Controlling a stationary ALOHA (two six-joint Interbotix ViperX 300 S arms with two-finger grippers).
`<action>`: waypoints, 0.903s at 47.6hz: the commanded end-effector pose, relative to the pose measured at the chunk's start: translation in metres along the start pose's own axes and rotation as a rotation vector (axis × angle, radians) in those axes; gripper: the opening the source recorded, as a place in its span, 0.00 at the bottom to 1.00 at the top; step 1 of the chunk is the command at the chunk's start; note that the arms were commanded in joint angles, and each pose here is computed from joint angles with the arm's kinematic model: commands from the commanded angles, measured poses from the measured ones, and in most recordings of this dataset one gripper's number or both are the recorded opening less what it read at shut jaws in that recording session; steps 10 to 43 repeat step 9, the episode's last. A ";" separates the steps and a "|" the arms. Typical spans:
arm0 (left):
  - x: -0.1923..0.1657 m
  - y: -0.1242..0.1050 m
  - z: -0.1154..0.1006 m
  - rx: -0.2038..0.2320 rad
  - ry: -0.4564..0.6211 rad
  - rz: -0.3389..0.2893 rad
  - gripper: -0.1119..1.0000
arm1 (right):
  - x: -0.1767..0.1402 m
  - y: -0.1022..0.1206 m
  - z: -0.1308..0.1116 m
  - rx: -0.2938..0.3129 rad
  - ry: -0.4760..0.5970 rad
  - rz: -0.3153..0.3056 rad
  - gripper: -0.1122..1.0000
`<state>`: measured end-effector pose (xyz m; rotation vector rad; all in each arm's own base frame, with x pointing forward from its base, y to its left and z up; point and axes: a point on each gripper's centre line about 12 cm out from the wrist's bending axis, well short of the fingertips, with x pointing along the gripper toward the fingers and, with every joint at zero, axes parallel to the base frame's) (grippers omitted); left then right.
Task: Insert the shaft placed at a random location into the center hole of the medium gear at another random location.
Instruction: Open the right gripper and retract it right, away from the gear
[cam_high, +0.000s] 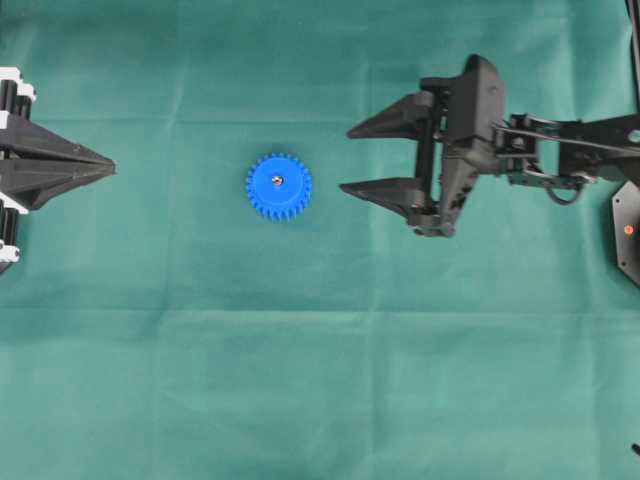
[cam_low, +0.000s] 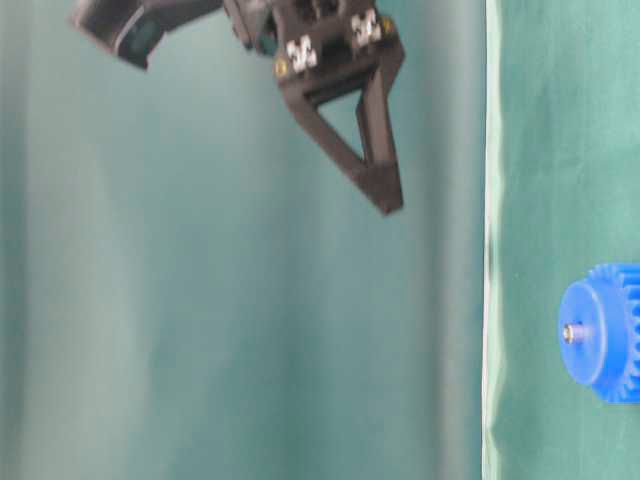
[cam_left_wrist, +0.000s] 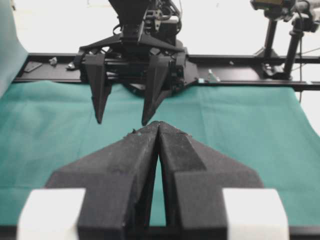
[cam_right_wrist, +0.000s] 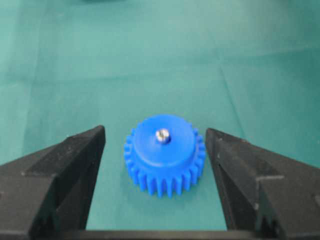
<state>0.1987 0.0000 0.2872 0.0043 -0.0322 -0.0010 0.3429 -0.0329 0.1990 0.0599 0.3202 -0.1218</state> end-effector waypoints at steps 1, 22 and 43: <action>0.002 0.000 0.009 0.003 -0.023 0.001 0.10 | -0.012 0.001 0.009 0.000 -0.038 0.005 0.82; 0.002 0.001 0.009 0.003 -0.023 0.002 0.10 | -0.026 0.001 0.006 0.000 -0.044 0.005 0.82; 0.002 0.001 0.009 0.003 -0.023 0.002 0.10 | -0.026 0.001 0.006 0.000 -0.044 0.005 0.82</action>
